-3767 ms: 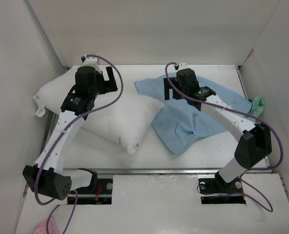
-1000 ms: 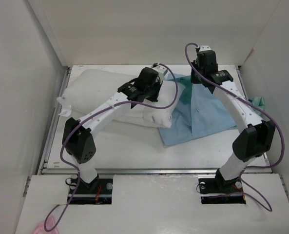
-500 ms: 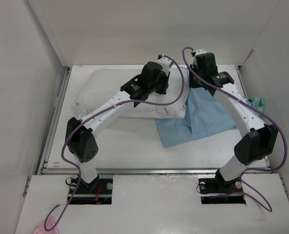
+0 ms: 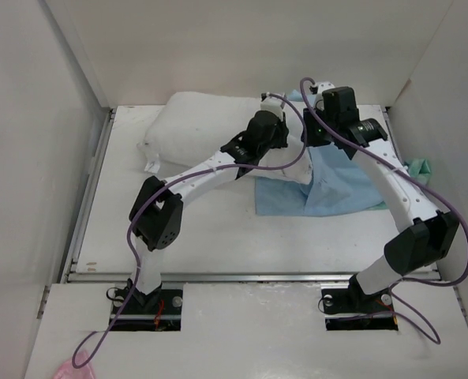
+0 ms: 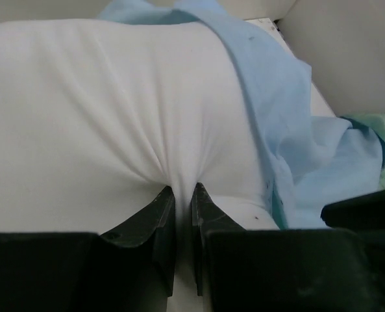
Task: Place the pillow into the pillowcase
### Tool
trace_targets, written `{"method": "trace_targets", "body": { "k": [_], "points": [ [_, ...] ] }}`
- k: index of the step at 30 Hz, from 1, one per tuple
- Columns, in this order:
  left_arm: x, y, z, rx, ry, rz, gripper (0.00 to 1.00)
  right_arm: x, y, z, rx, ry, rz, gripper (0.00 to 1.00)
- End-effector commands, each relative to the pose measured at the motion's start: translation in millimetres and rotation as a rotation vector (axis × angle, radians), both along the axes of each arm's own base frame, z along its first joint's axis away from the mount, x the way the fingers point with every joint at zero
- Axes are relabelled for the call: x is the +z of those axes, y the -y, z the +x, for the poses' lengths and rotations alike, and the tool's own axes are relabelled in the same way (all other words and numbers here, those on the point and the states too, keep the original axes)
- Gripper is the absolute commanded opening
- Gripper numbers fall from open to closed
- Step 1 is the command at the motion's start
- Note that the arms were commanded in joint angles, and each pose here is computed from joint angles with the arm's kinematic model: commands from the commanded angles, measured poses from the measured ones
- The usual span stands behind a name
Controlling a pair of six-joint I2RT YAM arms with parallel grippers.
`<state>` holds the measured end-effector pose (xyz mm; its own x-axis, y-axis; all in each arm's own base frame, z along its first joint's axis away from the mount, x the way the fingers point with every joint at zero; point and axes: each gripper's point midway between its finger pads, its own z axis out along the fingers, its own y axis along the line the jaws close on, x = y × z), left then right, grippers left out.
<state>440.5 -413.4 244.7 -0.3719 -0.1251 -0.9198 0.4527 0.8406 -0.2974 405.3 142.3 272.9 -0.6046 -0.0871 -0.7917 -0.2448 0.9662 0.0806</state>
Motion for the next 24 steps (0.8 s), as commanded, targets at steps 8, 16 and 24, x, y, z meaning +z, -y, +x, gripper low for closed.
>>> {"method": "trace_targets", "body": {
  "k": [8,16,24],
  "points": [
    [46.5,-7.5,21.2,0.088,0.117,-0.212,0.00,-34.0,40.4,-71.2,-0.198,-0.026,0.035,0.84],
    [33.9,-4.6,23.7,0.090,0.097,-0.205,0.00,-96.4,59.0,-68.4,-0.322,-0.055,-0.020,0.84],
    [46.7,-2.2,24.0,0.077,0.115,-0.211,0.00,-95.1,55.5,-6.1,-0.407,0.050,-0.032,0.08]
  ]
}}
